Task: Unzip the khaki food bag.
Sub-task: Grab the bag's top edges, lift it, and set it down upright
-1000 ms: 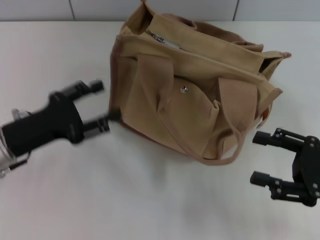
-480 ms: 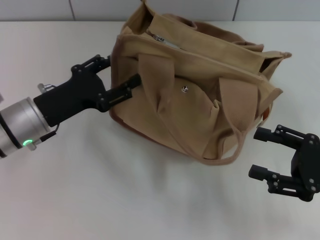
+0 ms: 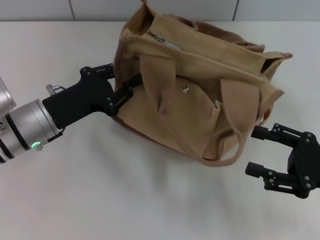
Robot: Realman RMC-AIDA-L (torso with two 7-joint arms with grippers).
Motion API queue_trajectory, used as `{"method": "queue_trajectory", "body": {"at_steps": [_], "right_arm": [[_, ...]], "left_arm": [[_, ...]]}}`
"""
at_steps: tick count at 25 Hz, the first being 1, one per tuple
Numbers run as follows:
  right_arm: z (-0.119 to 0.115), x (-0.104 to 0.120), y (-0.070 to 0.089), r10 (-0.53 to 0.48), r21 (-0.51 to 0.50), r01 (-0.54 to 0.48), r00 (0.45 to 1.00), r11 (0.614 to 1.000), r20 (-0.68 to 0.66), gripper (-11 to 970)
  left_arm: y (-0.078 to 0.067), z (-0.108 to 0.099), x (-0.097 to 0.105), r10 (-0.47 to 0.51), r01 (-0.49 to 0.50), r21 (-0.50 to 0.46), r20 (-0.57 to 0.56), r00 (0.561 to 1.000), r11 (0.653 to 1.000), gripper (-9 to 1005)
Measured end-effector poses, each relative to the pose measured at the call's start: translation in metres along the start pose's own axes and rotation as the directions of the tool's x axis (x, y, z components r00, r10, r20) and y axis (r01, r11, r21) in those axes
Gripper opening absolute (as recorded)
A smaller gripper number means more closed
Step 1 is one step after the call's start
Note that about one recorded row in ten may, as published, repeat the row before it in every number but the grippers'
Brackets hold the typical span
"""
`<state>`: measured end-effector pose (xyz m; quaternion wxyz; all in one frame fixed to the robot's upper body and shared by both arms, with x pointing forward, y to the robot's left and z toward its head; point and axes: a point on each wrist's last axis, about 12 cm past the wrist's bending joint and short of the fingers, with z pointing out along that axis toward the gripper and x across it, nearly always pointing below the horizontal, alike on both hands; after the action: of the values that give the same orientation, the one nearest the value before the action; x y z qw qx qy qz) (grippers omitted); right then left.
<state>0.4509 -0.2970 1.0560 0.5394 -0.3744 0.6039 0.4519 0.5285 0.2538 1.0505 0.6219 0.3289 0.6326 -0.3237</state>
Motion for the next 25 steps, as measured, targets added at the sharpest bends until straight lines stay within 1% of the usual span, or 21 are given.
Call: {"method": "queue_trajectory", "body": {"at_steps": [6, 8, 12, 15, 18, 20, 22, 23, 25], "right_arm": [[0.001, 0.000, 0.000, 0.002, 0.000, -0.002, 1.000, 1.000, 0.001, 755], [0.001, 0.000, 0.000, 0.002, 0.000, -0.002, 1.000, 1.000, 0.001, 754], [0.001, 0.001, -0.001, 0.002, 0.006, -0.002, 1.000, 1.000, -0.005, 752], [0.001, 0.001, -0.001, 0.002, 0.010, -0.002, 1.000, 1.000, -0.006, 751], [0.004, 0.001, -0.003, 0.000, 0.019, 0.000, 1.000, 1.000, 0.000, 750], [0.006, 0.001, -0.005, 0.003, 0.031, -0.003, 1.000, 1.000, 0.008, 749], [0.007, 0.001, -0.006, 0.004, 0.052, -0.006, 1.000, 0.999, 0.029, 748], [0.007, 0.001, -0.006, 0.004, 0.071, -0.008, 0.999, 0.997, 0.048, 748], [0.006, 0.000, -0.006, 0.003, 0.114, -0.014, 0.996, 0.993, 0.093, 747]], "left_arm": [[-0.001, -0.002, 0.001, 0.006, -0.006, -0.021, 0.014, 1.000, 1.000, 262], [0.000, -0.005, 0.001, 0.011, -0.009, -0.046, 0.026, 1.000, 0.999, 194], [0.004, -0.020, -0.002, 0.055, -0.041, -0.140, 0.096, 0.994, 0.989, 58], [0.011, -0.036, -0.013, 0.086, -0.044, -0.216, 0.188, 0.978, 0.975, 57], [0.013, -0.045, -0.023, 0.124, -0.056, -0.246, 0.271, 0.955, 0.968, 56], [0.006, -0.043, -0.028, 0.163, -0.102, -0.208, 0.304, 0.938, 0.973, 56], [-0.002, -0.035, -0.027, 0.197, -0.158, -0.149, 0.303, 0.932, 0.976, 56], [-0.008, -0.030, -0.025, 0.207, -0.180, -0.115, 0.295, 0.933, 0.977, 56], [-0.022, -0.018, -0.013, 0.241, -0.236, -0.050, 0.248, 0.938, 0.971, 56]]}}
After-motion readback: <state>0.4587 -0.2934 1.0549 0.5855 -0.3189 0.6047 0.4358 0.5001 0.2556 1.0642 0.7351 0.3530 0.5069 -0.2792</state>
